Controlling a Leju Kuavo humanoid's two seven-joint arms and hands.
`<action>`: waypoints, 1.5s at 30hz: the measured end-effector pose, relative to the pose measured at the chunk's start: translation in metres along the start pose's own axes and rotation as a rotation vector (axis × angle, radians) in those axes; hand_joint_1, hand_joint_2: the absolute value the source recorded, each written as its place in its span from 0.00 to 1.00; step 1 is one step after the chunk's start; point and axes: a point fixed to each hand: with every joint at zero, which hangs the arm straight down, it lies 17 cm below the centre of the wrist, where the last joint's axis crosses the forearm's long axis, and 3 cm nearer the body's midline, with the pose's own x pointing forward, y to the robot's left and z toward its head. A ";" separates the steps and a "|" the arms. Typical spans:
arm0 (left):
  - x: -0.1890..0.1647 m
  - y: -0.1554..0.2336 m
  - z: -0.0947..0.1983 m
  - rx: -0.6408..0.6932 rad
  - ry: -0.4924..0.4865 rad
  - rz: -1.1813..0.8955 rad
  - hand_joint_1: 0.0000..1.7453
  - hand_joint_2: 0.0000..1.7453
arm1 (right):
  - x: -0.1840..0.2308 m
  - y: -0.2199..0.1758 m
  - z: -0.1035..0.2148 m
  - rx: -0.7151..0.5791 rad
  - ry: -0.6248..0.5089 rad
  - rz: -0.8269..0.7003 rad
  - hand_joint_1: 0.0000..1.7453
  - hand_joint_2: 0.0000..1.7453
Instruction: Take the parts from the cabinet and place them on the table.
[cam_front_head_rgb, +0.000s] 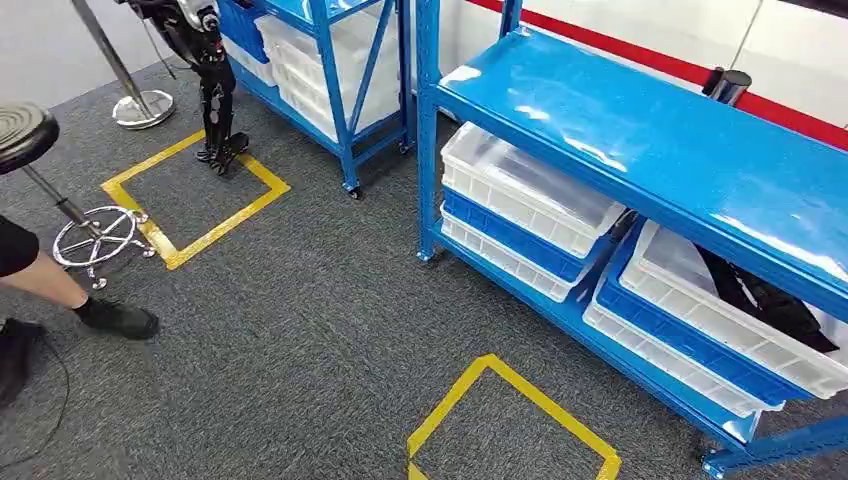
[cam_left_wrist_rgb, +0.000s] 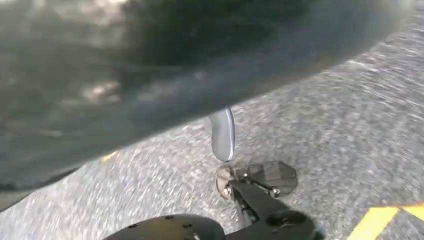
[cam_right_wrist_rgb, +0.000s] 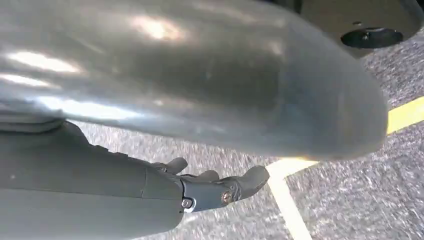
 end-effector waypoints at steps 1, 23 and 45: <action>0.001 -0.001 0.000 -0.002 -0.004 0.001 0.00 0.00 | 0.001 -0.001 0.000 -0.001 0.000 0.000 0.00 0.00; 0.006 0.000 -0.001 0.000 -0.026 0.003 0.00 0.00 | -0.002 0.003 0.000 0.005 0.009 -0.001 0.00 0.00; 0.005 -0.002 0.001 -0.005 -0.029 0.005 0.00 0.00 | -0.004 0.004 0.001 0.008 0.016 0.004 0.00 0.00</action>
